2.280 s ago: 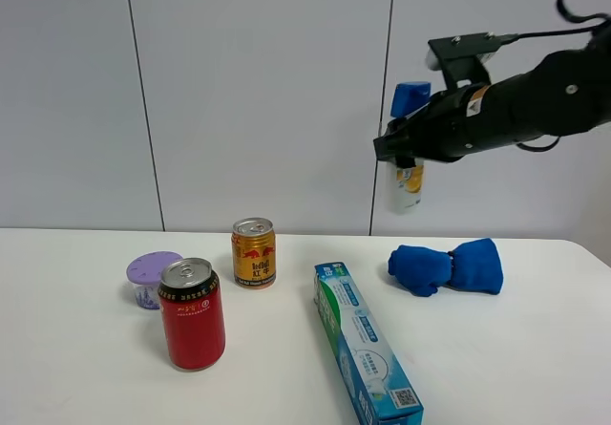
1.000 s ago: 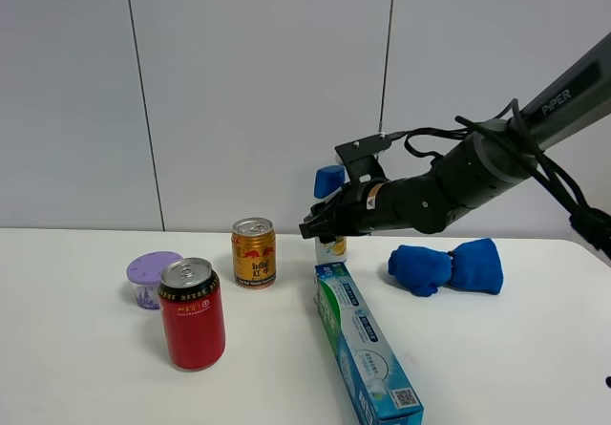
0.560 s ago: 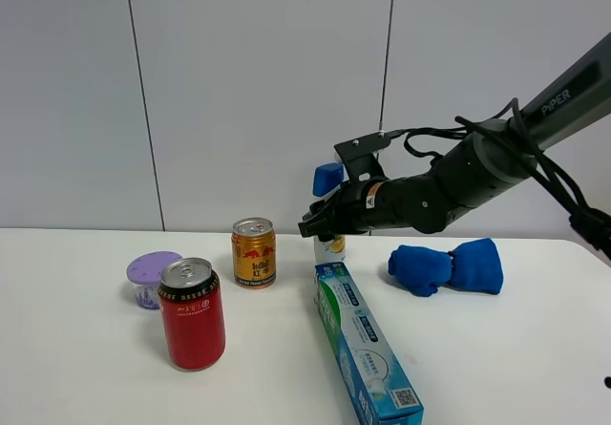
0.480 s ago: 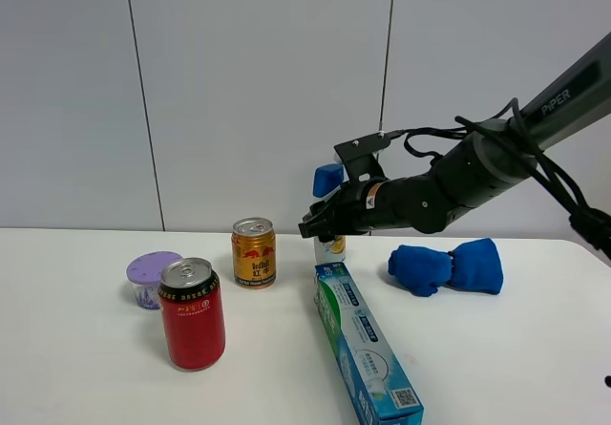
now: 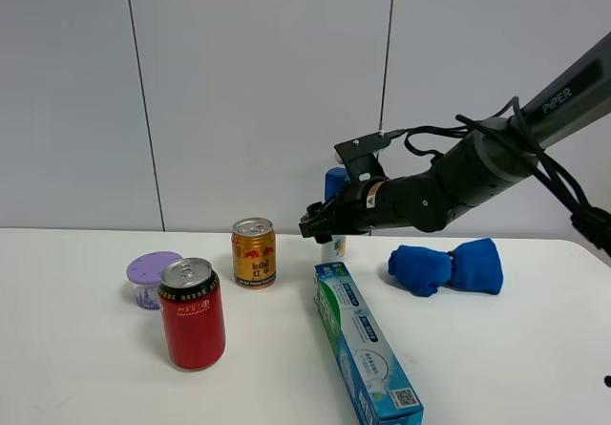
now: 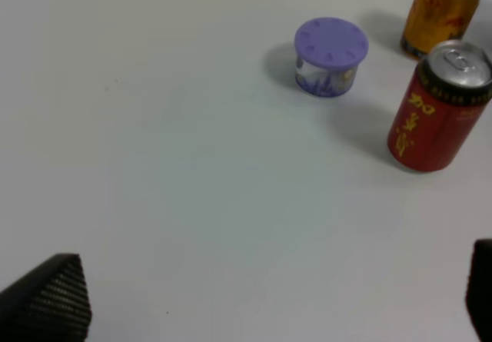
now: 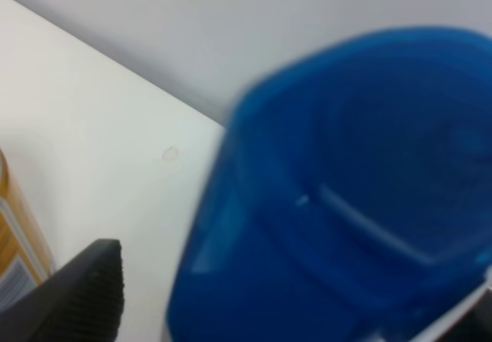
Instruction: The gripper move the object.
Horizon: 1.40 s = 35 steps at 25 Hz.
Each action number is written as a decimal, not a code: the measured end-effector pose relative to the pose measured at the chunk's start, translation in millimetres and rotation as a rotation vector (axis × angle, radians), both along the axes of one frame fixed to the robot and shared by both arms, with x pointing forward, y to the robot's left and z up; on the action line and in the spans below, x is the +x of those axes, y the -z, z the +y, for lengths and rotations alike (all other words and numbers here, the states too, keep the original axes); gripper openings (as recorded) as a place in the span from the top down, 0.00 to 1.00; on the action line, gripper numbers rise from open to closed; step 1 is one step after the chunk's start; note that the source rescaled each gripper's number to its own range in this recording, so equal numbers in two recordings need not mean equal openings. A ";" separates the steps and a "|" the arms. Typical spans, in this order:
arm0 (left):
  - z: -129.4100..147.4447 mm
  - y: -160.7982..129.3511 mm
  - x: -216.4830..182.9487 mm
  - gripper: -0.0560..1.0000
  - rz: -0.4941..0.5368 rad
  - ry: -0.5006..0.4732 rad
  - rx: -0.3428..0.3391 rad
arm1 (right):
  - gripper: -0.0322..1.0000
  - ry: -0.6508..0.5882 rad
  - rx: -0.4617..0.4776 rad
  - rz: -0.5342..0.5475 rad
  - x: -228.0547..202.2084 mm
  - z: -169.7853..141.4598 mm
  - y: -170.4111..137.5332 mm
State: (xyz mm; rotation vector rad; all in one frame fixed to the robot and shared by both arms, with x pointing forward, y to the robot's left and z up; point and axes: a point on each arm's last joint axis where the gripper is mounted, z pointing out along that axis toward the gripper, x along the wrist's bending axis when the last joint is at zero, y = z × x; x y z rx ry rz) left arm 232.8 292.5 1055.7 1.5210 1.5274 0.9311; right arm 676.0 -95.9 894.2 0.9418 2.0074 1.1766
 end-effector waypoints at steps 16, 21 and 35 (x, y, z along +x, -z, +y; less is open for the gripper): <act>0.0 0.0 0.0 0.00 0.000 0.000 0.000 | 0.15 0.031 -0.014 0.063 -2.1 -3.1 -3.8; -0.1 0.0 0.0 0.00 0.000 0.001 -0.001 | 0.02 0.056 -0.007 0.110 -3.2 -4.6 -1.3; -0.1 0.0 0.0 0.00 0.000 0.001 -0.001 | 0.00 0.042 0.066 -0.018 -7.7 -1.7 -63.7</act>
